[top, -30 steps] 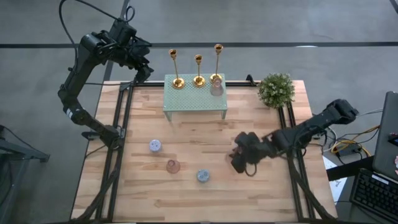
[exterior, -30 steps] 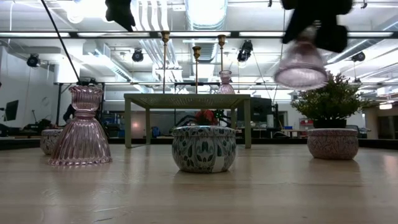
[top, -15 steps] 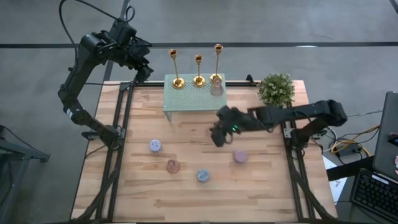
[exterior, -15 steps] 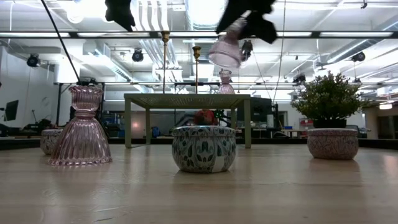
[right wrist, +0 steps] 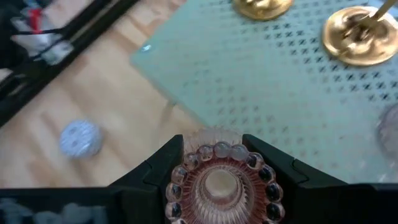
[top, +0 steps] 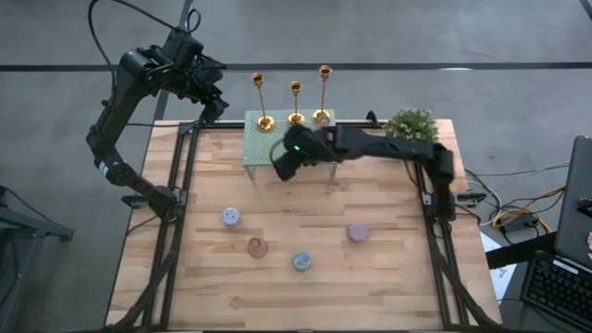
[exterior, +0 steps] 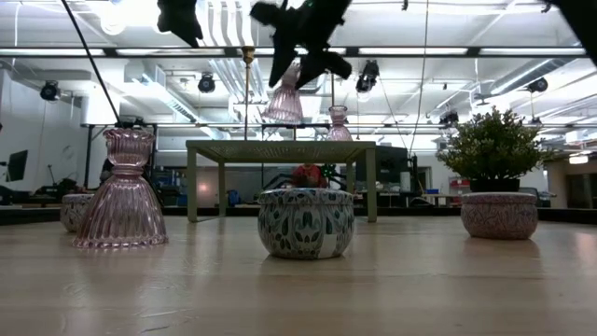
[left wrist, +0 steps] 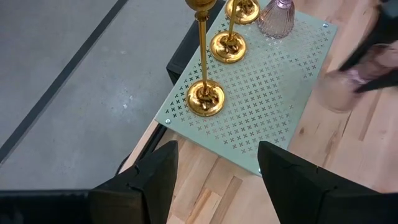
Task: Pick & Place candle stick holders
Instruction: Put the right glass candle holder on the shelf
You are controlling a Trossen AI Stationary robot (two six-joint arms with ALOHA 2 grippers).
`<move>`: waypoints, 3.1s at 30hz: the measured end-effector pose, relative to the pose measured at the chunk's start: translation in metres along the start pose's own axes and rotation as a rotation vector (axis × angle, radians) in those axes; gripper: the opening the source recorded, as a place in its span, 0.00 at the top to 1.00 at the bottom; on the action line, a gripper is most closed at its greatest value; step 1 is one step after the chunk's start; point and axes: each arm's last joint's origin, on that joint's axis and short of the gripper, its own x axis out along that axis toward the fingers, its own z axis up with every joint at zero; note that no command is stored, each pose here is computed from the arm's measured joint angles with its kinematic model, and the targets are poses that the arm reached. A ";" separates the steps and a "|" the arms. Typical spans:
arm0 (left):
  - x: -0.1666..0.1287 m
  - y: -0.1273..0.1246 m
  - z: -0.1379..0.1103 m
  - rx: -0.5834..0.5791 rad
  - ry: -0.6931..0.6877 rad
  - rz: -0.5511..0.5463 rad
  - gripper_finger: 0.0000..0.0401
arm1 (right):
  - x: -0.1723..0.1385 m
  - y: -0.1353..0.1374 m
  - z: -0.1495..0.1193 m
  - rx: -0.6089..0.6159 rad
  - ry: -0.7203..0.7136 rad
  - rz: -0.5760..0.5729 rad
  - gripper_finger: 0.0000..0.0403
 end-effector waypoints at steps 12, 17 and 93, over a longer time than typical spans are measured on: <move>0.000 0.000 -0.001 -0.002 0.009 -0.007 0.44 | 0.045 -0.008 0.036 -0.018 0.053 -0.161 0.63; 0.000 -0.001 -0.001 -0.002 0.010 -0.008 0.44 | 0.050 -0.016 0.036 0.006 0.069 -0.185 0.63; 0.000 -0.001 -0.001 -0.006 0.013 -0.007 0.44 | -0.026 -0.042 0.072 0.077 -0.098 -0.175 0.61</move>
